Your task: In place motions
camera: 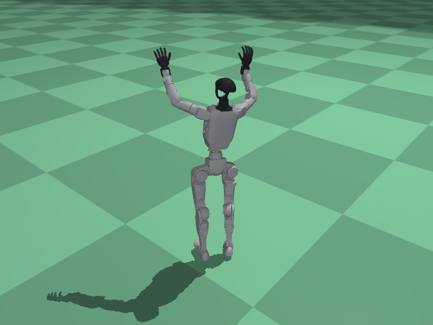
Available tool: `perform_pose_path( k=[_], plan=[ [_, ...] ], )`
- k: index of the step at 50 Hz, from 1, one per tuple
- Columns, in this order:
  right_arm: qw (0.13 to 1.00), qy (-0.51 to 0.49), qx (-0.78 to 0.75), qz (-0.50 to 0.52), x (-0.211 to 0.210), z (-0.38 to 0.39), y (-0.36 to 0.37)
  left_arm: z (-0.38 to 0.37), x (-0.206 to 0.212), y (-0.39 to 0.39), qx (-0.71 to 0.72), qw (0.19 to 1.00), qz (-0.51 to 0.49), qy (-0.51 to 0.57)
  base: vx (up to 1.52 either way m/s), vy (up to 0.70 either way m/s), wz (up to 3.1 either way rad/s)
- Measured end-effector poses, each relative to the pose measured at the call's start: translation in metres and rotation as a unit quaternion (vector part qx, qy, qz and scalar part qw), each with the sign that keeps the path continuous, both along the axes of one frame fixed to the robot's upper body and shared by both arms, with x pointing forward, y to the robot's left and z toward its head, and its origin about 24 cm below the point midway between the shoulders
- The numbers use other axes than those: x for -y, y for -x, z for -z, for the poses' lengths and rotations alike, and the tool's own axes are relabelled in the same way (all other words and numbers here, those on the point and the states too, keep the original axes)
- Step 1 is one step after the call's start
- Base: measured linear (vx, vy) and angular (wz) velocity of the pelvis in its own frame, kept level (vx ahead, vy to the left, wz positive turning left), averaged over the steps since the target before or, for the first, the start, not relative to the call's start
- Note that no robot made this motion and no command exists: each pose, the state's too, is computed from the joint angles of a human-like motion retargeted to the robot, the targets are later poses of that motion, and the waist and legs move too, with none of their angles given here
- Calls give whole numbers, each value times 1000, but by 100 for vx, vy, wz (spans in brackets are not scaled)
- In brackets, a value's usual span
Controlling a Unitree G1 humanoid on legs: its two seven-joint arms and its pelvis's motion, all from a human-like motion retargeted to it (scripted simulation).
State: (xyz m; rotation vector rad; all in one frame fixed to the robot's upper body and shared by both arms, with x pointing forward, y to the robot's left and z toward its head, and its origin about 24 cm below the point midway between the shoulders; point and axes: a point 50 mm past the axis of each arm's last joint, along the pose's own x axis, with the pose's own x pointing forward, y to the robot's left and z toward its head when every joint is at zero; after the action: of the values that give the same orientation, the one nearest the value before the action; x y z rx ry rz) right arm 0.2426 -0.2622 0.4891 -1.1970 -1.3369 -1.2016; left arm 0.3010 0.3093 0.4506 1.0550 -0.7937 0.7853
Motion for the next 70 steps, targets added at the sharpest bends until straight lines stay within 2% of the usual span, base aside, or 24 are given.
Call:
perform_pose_path(
  k=[2, 4, 6, 8, 11, 14, 17, 19, 23, 27, 30, 32, 37, 40, 42, 47, 50, 55, 63, 70],
  plan=[
    [993, 114, 31, -20, -41, -6, 3, -20, 28, 7, 42, 987, -98, -117, 1, -3, 1],
    [981, 182, 59, -23, -65, -9, 4, -33, 48, 16, 98, 960, -170, -199, 0, 0, 0],
    [978, 195, 75, 11, -67, -12, 1, -36, 59, 16, 125, 942, -187, -250, 0, 0, 0],
    [982, 169, 59, 64, -48, -15, -6, -31, 54, 10, 112, 945, -178, -250, 0, 2, -19],
    [988, 60, -24, 138, 14, -8, -19, -14, 11, 1, 41, 971, -184, -144, -3, 2, -9],
    [964, -135, -135, 184, 97, 25, -19, 23, -46, 1, -29, 979, -201, -4, -9, 1, 6],
    [898, -334, -225, 178, 172, 86, -5, 76, -105, 15, -100, 962, -216, 137, -9, 2, 18],
    [848, -436, -261, 150, 208, 137, 8, 118, -142, 33, -141, 938, -227, 219, -10, 4, 13],
    [756, -589, -271, 86, 250, 246, 46, 205, -196, 92, -149, 879, -275, 359, -4, 4, -3],
    [679, -674, -277, 86, 252, 352, 83, 309, -211, 151, -131, 794, -293, 516, -2, 4, -24],
    [604, -702, -353, 134, 233, 426, 107, 394, -194, 193, -164, 709, -274, 628, 0, 4, -12],
    [536, -709, -429, 164, 212, 475, 123, 451, -168, 219, -212, 639, -271, 688, 5, 8, -15],
    [341, -702, -597, 186, 134, 577, 170, 563, -64, 276, -413, 397, -254, 779, 1, 3, -6],
    [223, -704, -653, 168, 79, 619, 200, 599, 9, 308, -536, 241, -207, 782, 0, 0, 0],
    [145, -709, -674, 148, 44, 638, 218, 611, 50, 323, -596, 167, -172, 766, -3, 1, -5],
    [-29, -719, -691, 73, -32, 662, 255, 622, 123, 341, -694, 51, -103, 711, -8, -2, -2],
    [-85, -713, -696, 30, -64, 666, 269, 624, 145, 344, -736, 33, -64, 673, 0, -4, 4],
    [-97, -655, -749, 11, -82, 668, 274, 628, 159, 340, -769, 72, -40, 634, 2, -1, -1],
    [-30, -523, -852, -10, -49, 665, 234, 628, 156, 333, -797, 62, -21, 600, 0, 0, 0],
    [52, -479, -876, 4, -11, 654, 202, 628, 134, 324, -808, 103, -43, 579, 0, 0, 0]
  ],
)
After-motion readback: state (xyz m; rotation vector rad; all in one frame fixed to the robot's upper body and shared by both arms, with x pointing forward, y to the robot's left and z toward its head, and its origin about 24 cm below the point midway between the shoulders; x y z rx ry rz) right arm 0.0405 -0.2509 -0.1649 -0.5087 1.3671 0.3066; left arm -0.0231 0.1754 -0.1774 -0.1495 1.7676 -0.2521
